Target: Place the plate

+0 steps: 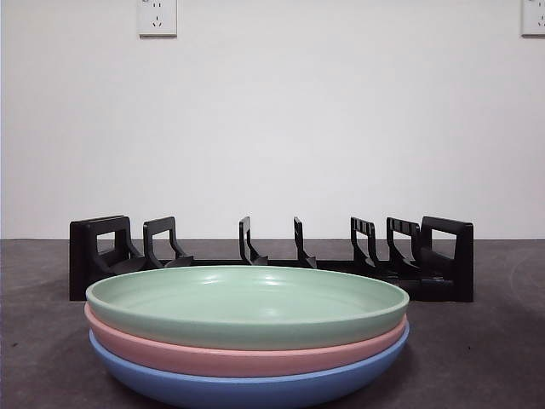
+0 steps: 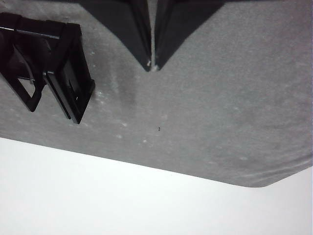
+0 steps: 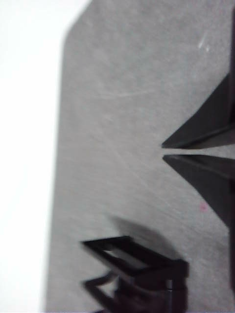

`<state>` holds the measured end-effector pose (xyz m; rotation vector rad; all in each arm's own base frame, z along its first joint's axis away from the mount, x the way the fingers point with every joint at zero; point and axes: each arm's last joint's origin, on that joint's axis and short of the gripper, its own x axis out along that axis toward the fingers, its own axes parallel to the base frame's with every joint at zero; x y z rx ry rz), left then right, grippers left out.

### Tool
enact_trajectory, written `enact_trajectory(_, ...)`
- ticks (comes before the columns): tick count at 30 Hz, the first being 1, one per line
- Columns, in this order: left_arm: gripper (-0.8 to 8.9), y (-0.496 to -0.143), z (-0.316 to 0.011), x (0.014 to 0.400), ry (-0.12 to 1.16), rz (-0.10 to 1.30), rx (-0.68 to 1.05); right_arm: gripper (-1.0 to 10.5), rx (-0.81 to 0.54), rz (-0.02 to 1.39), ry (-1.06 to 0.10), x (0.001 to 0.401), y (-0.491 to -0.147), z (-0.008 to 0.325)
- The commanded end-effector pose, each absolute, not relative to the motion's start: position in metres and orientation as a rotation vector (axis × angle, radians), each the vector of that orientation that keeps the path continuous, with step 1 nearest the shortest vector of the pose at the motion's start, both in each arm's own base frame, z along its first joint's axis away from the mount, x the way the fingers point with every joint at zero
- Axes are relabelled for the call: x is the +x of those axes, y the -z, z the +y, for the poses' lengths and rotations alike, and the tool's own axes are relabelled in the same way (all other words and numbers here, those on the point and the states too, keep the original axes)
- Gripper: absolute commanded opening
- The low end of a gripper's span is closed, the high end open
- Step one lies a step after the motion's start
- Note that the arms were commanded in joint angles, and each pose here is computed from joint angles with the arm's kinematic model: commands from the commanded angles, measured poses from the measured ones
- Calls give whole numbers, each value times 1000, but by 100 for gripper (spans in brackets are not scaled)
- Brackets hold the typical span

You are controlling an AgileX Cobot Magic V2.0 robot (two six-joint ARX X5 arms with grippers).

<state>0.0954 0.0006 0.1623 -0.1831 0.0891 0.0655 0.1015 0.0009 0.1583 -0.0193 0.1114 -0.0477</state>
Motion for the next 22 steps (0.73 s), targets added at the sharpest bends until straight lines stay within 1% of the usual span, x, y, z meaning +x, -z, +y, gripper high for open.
enact_trajectory(1, 7, -157, 0, 97, -63, 97, -187, 17, 17, 110, 57, 96, -156, 0)
enact_trajectory(4, 7, -157, 0, 97, -61, 95, -187, 17, 21, 116, 56, 96, -155, 0)
enact_trajectory(7, 7, -157, 0, 97, -62, 97, -187, 17, 24, 81, 32, 97, -159, 0)
enact_trajectory(22, 7, -157, 0, 97, -61, 93, -188, 17, 24, 65, 36, 97, -160, 0)
